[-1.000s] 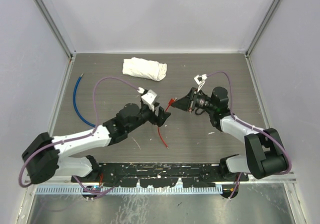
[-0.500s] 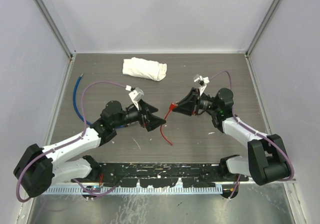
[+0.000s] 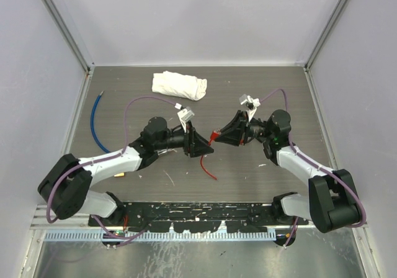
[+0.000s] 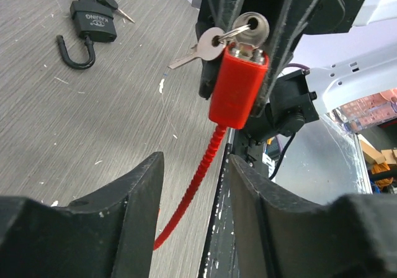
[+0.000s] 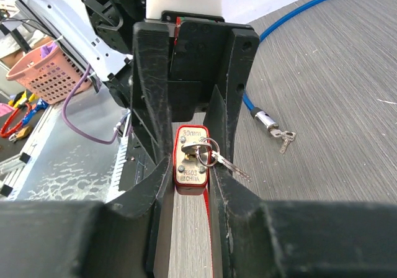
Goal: Lock with the key
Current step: Adjust the lock.
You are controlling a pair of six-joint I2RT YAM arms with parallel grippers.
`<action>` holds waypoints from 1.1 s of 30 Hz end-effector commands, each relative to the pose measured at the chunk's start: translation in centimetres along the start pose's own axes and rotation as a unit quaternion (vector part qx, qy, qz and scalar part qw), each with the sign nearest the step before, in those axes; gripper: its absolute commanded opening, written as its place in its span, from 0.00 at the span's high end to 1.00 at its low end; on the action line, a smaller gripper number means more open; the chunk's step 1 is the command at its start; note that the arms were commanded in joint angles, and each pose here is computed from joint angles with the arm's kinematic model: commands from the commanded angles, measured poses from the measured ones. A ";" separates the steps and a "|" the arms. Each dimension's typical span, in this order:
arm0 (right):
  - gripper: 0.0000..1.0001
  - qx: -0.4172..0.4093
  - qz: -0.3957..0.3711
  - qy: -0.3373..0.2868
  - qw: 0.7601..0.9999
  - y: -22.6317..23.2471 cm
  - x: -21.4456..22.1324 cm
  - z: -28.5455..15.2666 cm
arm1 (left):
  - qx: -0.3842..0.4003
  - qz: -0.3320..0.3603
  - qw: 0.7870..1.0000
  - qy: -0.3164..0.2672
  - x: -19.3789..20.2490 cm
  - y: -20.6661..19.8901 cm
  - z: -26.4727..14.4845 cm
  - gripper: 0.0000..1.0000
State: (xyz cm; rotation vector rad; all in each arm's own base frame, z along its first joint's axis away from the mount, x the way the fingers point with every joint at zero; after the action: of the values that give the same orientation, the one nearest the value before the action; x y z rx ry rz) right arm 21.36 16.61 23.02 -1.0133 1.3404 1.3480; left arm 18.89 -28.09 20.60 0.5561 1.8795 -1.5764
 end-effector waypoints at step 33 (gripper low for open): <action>0.97 -0.015 -0.040 -0.005 0.999 0.3 -1.1 0.3 | 0.092 0.016 0.995 -0.015 -2.8 -2.5 1.8 0.94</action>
State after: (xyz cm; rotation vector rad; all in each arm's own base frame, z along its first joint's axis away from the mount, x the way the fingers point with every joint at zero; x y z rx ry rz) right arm 21.26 16.61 22.95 -1.0239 1.3384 1.3528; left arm 19.31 -29.61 21.35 0.5878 1.8423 -1.7075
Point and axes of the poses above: each gripper's point midway between its finger pads, its own z axis out along the fingers, its own y axis along the line the jaws close on, x = y × z, the point moved 7 cm from there along -z, back along the fingers, and after that the axes turned 11 degrees about -z, right-handed, at the moved point
